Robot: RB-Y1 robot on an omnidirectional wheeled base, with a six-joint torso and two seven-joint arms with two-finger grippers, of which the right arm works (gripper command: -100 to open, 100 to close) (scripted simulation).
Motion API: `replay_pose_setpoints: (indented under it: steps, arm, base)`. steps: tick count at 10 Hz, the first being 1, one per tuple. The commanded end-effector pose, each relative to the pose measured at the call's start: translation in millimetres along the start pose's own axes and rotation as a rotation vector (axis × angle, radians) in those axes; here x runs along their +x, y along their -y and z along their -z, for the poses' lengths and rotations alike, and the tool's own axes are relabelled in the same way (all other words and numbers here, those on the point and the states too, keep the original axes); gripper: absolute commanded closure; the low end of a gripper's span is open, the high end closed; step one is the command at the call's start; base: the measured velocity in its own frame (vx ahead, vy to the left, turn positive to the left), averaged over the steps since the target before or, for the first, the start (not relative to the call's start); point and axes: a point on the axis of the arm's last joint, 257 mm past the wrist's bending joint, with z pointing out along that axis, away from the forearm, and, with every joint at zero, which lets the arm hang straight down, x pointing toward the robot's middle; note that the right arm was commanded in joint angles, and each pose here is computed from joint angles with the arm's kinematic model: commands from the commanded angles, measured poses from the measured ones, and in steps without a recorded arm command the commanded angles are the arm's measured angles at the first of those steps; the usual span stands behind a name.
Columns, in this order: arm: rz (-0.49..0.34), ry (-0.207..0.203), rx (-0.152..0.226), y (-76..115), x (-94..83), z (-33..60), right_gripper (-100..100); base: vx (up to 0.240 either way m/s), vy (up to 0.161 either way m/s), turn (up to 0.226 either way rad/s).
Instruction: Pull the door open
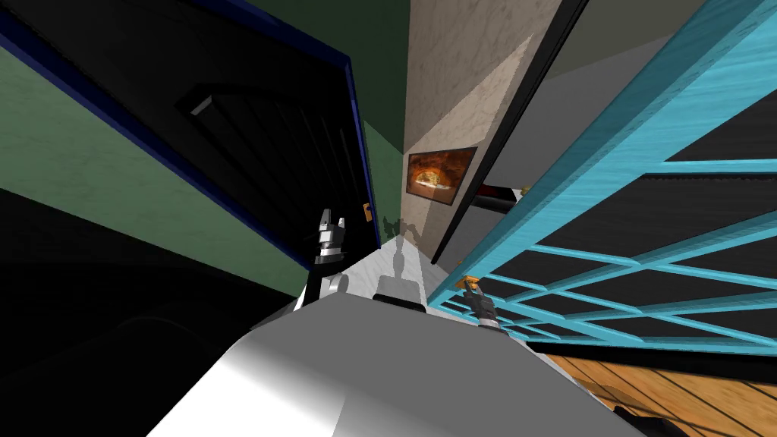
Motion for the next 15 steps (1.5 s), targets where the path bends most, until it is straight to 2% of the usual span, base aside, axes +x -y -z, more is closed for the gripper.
replay_pose_setpoints:
  steps: [1,2,8,10,11,12,15]
  arm:
    - [0.0,0.0,0.0,0.0,0.0,0.0,100]
    - [-0.002,0.005,0.015,0.5,-2.1,7.6,100]
    - [-0.003,0.007,0.076,-2.8,0.2,33.7,100]
    - [-0.004,0.008,0.09,-3.4,0.8,39.5,100]
    - [-0.001,0.008,0.085,-3.4,0.8,37.0,100]
    - [-0.002,0.012,0.095,-3.7,-0.5,43.0,100]
    - [-0.002,0.012,0.108,-4.7,-0.2,49.7,100]
  base:
    - [-0.123,-0.02,0.024]
    - [-0.142,-0.022,0.124]
    - [-0.209,-0.052,0.151]
    - [-0.218,-0.038,0.094]
    - [-0.095,-0.015,0.015]
    - [-0.143,-0.043,0.157]
    - [-0.191,-0.061,0.138]
